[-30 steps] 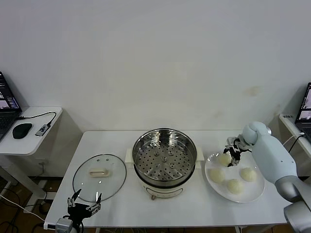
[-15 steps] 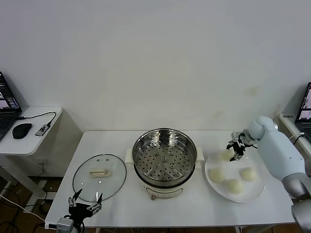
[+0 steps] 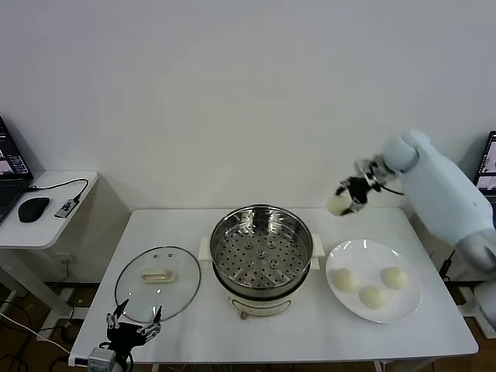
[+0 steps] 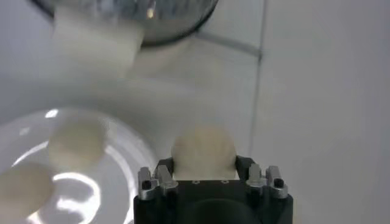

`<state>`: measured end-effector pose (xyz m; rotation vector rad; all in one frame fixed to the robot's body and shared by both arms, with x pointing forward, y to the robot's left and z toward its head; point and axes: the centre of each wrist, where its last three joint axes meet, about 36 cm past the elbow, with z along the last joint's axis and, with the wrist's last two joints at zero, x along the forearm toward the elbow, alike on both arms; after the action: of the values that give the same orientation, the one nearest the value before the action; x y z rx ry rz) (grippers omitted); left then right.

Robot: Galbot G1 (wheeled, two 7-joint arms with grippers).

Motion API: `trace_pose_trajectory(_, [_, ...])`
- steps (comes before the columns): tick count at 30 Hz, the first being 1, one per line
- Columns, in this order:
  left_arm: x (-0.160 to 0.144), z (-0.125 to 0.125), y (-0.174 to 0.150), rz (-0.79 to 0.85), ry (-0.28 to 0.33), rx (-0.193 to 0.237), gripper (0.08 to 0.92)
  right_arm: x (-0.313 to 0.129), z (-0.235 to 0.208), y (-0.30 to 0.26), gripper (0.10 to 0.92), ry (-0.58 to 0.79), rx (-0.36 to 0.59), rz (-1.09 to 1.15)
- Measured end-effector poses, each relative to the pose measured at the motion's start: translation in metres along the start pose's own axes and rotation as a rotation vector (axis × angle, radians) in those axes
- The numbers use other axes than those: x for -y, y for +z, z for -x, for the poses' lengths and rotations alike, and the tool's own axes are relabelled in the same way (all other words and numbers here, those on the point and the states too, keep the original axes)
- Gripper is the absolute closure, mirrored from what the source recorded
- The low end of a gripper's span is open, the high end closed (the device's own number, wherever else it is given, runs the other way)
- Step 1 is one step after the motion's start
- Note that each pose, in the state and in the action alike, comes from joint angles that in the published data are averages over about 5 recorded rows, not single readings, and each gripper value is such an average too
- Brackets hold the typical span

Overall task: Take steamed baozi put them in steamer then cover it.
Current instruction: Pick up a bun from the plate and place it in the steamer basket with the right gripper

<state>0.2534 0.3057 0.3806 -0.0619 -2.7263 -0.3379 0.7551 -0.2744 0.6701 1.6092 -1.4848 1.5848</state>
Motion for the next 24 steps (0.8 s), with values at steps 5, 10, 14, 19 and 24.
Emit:
trace_pose_trajectory(5, [0.000,-0.004,-0.001,-0.016,-0.013,0.004,0.177,0.031,0.013,-0.042,0.403,-0.038,0.062,-0.173])
trace_pose_trajectory(10, [0.001,-0.006,0.000,-0.018,-0.013,-0.001,0.177,0.048,0.023,-0.078,0.398,-0.058,0.082,-0.384])
trace_pose_trajectory(14, [-0.001,-0.009,-0.001,-0.017,-0.019,0.000,0.177,0.053,0.025,-0.101,0.397,-0.065,0.068,-0.556])
trace_pose_trajectory(19, [-0.001,-0.013,0.001,-0.020,-0.026,-0.009,0.177,0.053,0.032,-0.124,0.395,-0.091,0.062,-0.720])
trace_pose_trajectory(24, [0.002,-0.014,0.000,-0.024,-0.024,-0.008,0.177,0.051,0.040,-0.147,0.394,-0.122,0.041,-0.848])
